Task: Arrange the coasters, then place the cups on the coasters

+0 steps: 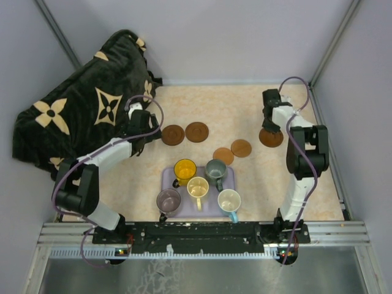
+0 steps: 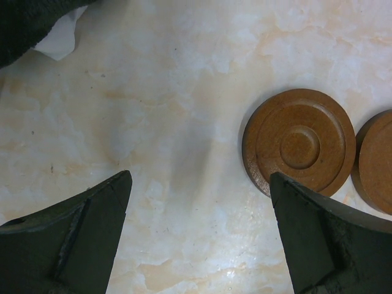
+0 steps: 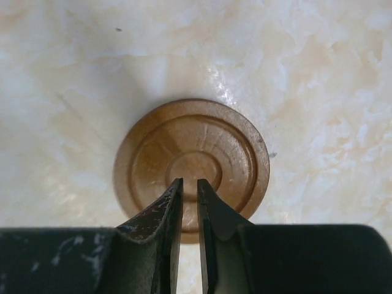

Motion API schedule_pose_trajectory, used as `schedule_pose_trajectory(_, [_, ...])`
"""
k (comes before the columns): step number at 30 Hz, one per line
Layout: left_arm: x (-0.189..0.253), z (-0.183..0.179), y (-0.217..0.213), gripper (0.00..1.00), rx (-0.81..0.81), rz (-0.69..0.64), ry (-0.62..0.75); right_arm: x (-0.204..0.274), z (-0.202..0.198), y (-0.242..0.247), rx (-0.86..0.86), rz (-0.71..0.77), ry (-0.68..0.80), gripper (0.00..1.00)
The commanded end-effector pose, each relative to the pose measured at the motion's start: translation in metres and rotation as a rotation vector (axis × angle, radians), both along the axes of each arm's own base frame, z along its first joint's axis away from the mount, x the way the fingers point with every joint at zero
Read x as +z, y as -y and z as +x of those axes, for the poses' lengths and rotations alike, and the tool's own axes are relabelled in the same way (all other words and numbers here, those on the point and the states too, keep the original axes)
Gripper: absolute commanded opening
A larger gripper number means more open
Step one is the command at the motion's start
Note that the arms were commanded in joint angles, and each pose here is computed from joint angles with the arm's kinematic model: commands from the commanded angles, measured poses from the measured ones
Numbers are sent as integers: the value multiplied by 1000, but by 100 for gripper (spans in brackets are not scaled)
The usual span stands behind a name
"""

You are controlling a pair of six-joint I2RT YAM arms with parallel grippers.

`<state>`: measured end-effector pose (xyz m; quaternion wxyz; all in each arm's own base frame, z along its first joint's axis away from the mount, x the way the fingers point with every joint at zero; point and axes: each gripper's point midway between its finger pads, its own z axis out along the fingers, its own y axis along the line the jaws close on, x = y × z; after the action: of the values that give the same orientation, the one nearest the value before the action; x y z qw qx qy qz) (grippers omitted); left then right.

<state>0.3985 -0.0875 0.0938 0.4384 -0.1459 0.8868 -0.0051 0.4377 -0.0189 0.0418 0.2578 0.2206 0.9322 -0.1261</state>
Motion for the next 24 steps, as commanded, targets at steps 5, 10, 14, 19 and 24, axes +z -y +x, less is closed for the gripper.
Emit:
schedule_pose_trajectory(5, [1,21,-1,100,8,25,18,122,18,-83,227,70,297,25])
schedule_pose_trajectory(10, [-16,25,1,100,14,32,-20,127,24,-157,406,102,318,33])
schedule_pose_trajectory(14, [-25,29,5,100,5,22,-43,108,27,-203,491,130,292,32])
schedule_pose_trajectory(19, [-31,34,9,100,-9,20,-54,92,36,-240,540,208,273,32])
schedule_pose_trajectory(24, [-44,37,13,100,-17,11,-82,82,40,-280,633,213,249,32])
